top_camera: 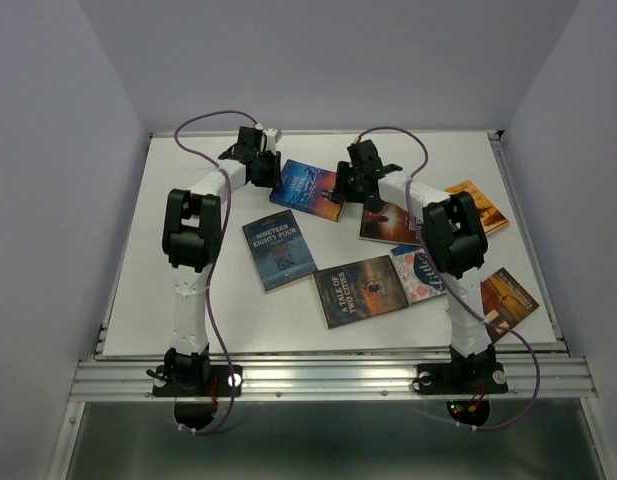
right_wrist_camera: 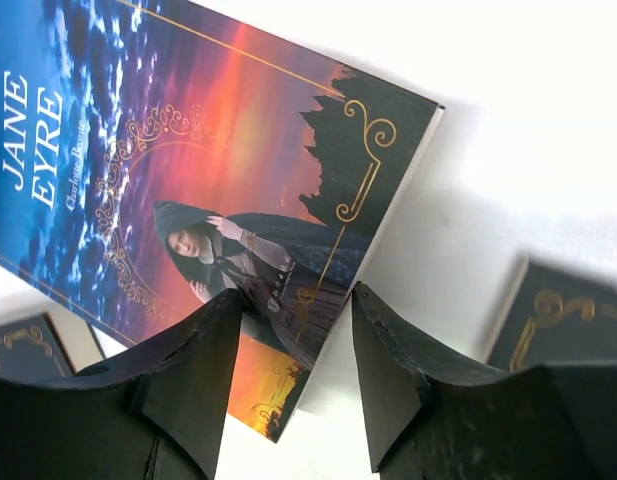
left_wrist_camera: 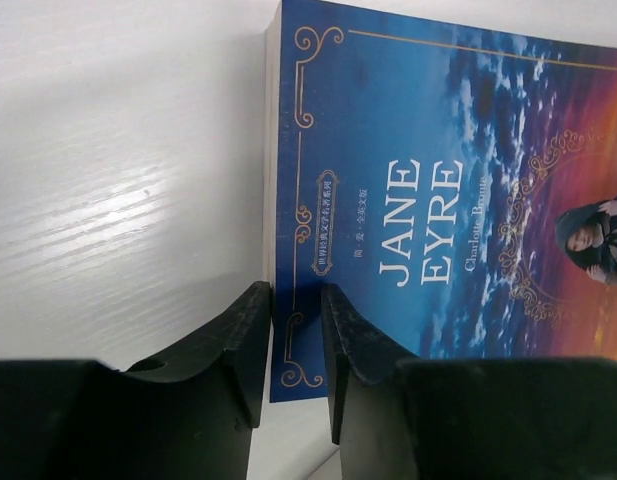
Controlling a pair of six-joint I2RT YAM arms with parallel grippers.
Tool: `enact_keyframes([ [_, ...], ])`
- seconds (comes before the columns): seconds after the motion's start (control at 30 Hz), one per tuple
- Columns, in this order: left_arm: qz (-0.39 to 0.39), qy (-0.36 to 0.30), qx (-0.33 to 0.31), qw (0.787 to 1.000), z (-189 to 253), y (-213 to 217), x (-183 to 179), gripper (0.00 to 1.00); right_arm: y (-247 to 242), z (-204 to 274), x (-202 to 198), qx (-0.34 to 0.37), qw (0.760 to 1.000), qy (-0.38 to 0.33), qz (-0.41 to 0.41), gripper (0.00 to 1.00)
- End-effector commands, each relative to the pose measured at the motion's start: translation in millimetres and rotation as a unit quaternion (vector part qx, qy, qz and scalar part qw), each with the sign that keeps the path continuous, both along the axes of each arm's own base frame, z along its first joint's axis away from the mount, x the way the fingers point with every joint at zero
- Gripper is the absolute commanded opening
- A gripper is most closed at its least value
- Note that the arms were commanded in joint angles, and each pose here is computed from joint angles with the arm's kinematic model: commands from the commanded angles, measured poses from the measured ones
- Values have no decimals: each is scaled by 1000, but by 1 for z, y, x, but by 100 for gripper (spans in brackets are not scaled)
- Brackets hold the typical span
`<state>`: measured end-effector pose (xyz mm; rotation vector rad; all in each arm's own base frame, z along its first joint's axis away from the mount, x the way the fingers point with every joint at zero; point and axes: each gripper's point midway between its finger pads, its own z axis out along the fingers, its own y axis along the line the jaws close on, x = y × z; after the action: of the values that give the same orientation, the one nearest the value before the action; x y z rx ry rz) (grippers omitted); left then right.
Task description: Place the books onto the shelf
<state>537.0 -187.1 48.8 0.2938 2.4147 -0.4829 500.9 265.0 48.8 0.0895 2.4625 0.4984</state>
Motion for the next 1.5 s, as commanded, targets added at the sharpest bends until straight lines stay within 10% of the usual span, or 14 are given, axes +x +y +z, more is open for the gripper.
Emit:
enact_keyframes([
  [0.0, -7, 13, -6, 1000, -3, -10, -5, 35, 14, 4, 29, -25, 998, -50, 28, 52],
  [0.33, 28, 24, -26, 999, 2, 2, -6, 35, 10, 15, 52, -28, 997, -69, 3, 57],
  [0.53, 46, 31, -34, 998, 10, 4, -14, 36, 7, 20, 55, -21, 997, -67, -4, 80],
  [0.77, 64, 10, -37, 997, 35, 9, -16, 36, 6, 28, 65, -24, 996, -84, 6, 60],
  [1.0, 79, 11, -38, 996, 29, 13, -17, 37, 11, 25, 65, -17, 996, -81, 23, 64],
  [1.13, 108, -3, -33, 994, 51, 31, -3, 48, 5, 33, 59, -23, 996, -82, 13, 100],
  [1.47, 213, -106, -61, 969, 174, 78, -28, 82, -6, 102, 18, -1, 994, -105, 28, 100],
])
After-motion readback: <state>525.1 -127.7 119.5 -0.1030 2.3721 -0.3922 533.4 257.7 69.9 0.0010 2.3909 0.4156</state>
